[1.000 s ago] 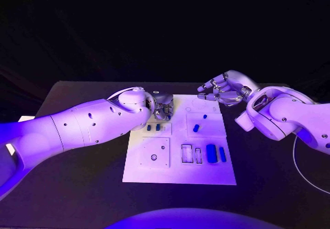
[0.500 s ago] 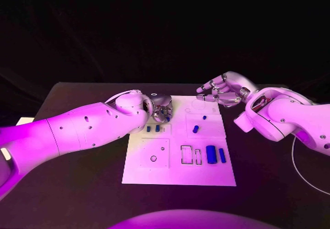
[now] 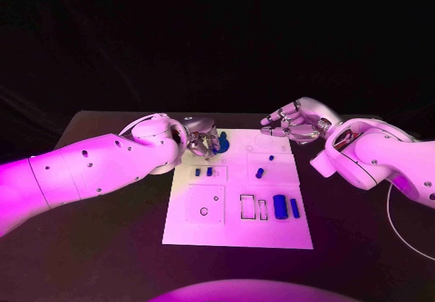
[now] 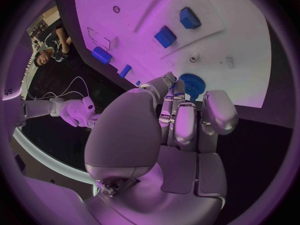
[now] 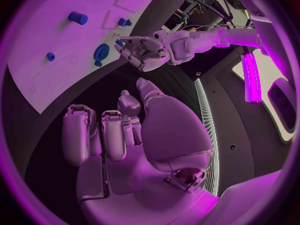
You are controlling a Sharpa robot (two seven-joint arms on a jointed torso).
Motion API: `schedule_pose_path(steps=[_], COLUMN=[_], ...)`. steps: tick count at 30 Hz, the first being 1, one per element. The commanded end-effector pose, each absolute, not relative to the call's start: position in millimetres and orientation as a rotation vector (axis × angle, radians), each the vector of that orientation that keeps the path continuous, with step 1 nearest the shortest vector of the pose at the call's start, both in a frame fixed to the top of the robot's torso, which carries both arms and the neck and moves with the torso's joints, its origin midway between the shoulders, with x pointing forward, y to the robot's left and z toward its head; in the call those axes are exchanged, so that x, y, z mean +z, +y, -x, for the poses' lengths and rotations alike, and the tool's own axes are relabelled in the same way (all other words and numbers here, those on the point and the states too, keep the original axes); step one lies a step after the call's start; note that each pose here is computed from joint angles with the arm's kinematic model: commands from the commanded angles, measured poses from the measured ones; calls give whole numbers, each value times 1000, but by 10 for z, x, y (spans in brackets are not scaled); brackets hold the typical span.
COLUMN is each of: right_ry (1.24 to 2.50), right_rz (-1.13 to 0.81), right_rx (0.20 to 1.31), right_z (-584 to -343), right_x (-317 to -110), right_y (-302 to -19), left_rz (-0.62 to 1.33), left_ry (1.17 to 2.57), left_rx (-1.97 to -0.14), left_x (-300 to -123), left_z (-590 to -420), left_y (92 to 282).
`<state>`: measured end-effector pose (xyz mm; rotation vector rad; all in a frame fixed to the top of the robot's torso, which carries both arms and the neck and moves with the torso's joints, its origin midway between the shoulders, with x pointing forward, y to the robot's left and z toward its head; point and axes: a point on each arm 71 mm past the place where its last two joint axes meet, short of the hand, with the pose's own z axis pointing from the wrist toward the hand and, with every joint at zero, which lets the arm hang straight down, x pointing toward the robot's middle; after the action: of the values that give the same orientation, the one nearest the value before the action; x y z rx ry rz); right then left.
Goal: Assemble the parts on the task board
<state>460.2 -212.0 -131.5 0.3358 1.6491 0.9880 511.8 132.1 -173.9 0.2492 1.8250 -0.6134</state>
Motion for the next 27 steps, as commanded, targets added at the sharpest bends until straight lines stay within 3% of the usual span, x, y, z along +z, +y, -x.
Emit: schedule_pose_path(steps=[1,11,27], right_ry=[1659,1660,1660], right_rz=[-324,-324,-322], right_rx=[989,989,992], right_z=[-4600,-4601,-4599], right_x=[-1322,-1323,-1323], right_y=[-2114,-2115,-2104], left_rz=[-195,-190,-210], left_ry=[1846,1910,1953], left_rx=[-621,-569,-542], left_x=[-1731,-1816,-1890], left_z=[-5122,-5165,-5166], left_y=[1381,1523,1533])
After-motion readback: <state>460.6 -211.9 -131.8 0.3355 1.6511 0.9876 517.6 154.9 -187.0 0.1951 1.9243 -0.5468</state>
